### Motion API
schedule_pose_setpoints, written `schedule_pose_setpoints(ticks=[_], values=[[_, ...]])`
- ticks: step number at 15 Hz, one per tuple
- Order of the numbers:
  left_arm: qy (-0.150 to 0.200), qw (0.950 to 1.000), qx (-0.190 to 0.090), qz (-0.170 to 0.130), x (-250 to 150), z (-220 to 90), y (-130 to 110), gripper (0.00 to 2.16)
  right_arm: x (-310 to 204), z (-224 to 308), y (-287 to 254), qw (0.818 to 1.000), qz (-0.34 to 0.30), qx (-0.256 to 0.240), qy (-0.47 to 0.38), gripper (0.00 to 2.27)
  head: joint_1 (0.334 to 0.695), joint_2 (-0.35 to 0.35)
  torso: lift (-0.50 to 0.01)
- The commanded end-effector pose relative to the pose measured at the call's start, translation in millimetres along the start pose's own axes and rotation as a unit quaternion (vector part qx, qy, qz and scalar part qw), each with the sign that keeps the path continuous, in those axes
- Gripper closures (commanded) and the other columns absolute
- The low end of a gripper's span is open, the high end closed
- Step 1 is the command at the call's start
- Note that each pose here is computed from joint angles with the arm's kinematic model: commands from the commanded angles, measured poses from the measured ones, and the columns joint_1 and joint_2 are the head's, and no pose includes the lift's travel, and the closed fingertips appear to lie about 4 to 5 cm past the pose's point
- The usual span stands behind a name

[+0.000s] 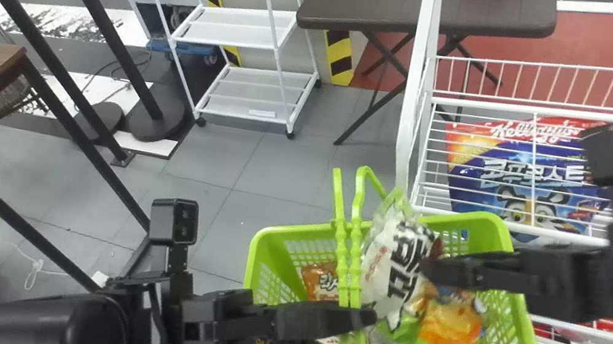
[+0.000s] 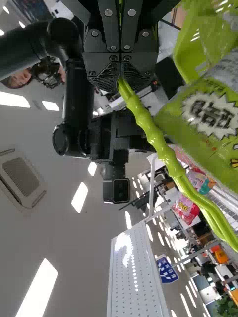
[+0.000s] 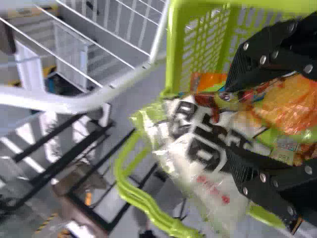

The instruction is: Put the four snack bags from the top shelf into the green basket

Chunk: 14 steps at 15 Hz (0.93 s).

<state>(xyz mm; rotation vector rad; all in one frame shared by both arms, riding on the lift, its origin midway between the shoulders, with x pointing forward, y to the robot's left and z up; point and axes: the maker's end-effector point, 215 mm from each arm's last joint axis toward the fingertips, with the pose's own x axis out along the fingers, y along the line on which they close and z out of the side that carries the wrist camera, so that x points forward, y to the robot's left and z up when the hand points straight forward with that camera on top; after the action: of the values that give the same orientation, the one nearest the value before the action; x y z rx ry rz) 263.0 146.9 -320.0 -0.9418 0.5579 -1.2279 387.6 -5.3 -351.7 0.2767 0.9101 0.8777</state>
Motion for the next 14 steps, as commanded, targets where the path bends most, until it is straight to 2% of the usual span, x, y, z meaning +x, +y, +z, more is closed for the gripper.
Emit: schedule_pose_setpoints(ticks=[1,3,4,5,7,11,14], values=[[-0.008,1.0000,0.001,-0.001,-9,2,-3,2.15,-43,20,-49,0.997,-0.054,0.023,-0.047,0.05,0.695,0.261,-0.003],[-0.016,0.9999,0.002,0.002,-16,4,-4,2.15,-78,19,-120,0.986,-0.150,0.042,-0.056,0.05,0.695,0.204,-0.003],[-0.019,0.9998,0.001,0.003,-18,5,-4,2.15,-96,43,-166,0.970,-0.215,0.034,-0.107,0.05,0.695,0.162,-0.003],[-0.019,0.9998,0.000,0.003,-19,4,-4,2.15,-117,66,-207,0.949,-0.272,0.024,-0.156,0.05,0.695,0.067,-0.003],[-0.019,0.9998,-0.002,0.005,-20,1,-4,2.15,-154,100,-269,0.908,-0.358,-0.008,-0.220,0.05,0.695,-0.033,-0.003],[-0.018,0.9998,-0.003,0.008,-23,-4,-4,2.15,-208,126,-364,0.854,-0.454,-0.008,-0.254,0.05,0.695,-0.198,-0.003],[-0.023,0.9997,-0.007,0.011,-27,-8,-3,2.15,-242,135,-419,0.827,-0.498,0.000,-0.262,0.05,0.695,-0.264,-0.003]])
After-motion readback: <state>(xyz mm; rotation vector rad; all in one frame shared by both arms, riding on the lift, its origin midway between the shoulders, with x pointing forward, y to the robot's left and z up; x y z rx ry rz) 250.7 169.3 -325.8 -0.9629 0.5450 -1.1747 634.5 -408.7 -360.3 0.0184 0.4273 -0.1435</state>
